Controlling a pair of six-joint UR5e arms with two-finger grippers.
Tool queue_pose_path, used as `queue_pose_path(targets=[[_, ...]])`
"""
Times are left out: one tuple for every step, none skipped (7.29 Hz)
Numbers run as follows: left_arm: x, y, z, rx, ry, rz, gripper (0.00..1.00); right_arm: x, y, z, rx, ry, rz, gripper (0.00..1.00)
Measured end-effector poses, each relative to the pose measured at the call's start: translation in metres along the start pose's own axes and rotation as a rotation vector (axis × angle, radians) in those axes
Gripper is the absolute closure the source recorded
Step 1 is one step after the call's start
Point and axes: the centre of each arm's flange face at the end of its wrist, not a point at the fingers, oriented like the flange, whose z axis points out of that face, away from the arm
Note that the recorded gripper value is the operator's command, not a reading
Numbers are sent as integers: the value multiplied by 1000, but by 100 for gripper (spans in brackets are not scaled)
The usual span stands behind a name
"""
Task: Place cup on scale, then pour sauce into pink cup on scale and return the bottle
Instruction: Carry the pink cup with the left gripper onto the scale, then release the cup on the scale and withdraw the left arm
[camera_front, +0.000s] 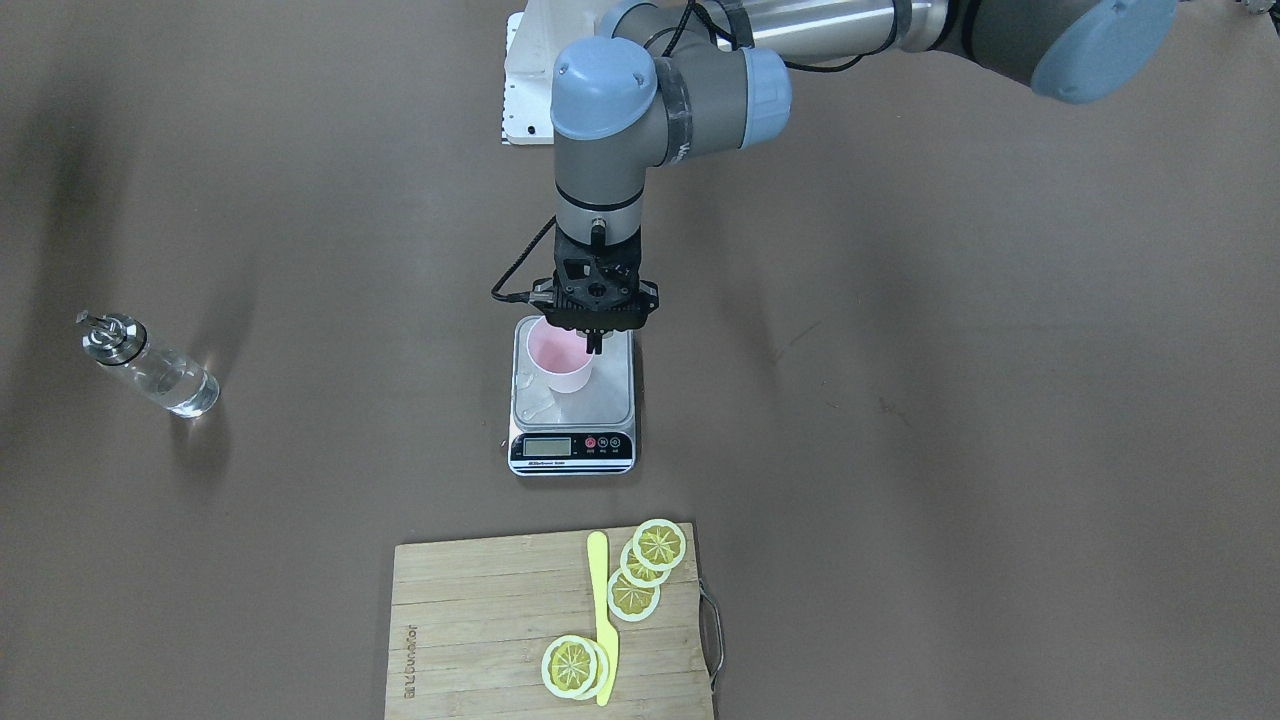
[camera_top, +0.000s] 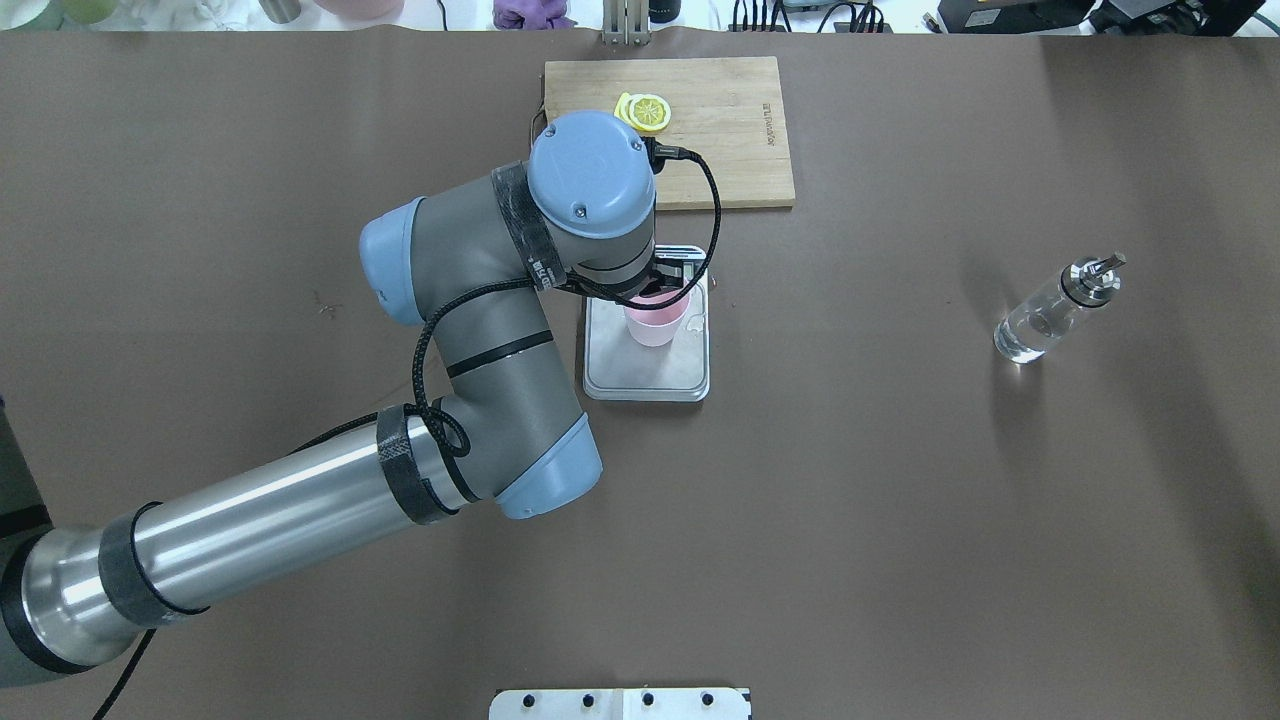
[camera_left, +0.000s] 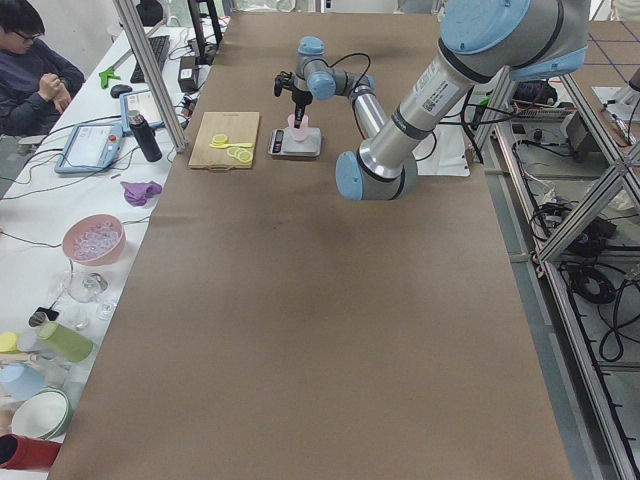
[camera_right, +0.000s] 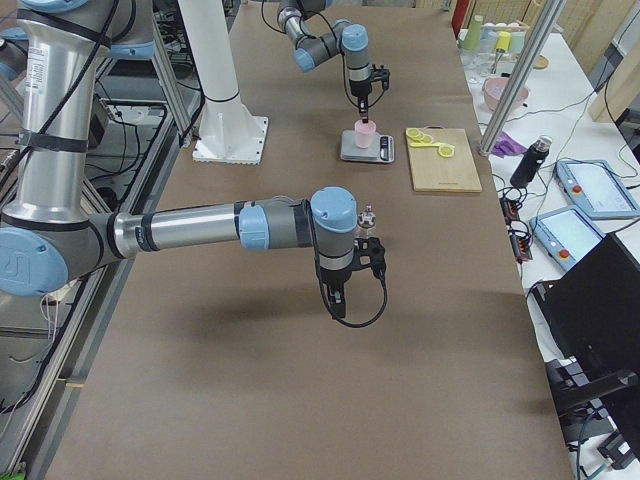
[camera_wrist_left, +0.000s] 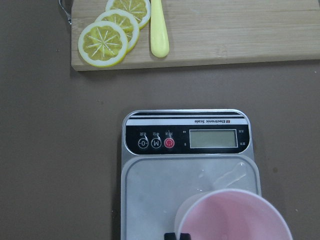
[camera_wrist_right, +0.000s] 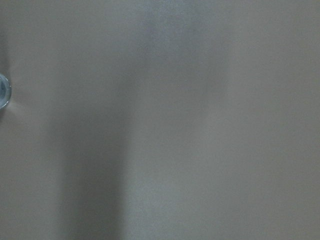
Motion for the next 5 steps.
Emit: queue_pose_path(targets=[[0, 0, 0, 0, 1, 1, 100, 0, 0, 0, 0, -1, 0, 0], [0, 0, 0, 1, 2, 2, 100, 0, 0, 0, 0, -1, 0, 0], [0, 0, 0, 2, 4, 2, 73, 0, 0, 0, -1, -1, 1, 0], [0, 0, -1, 3, 6, 4, 32, 0, 1, 0, -1, -1, 1, 0], [0, 0, -1, 4, 8, 5, 13, 0, 1, 1, -1, -1, 1, 0]])
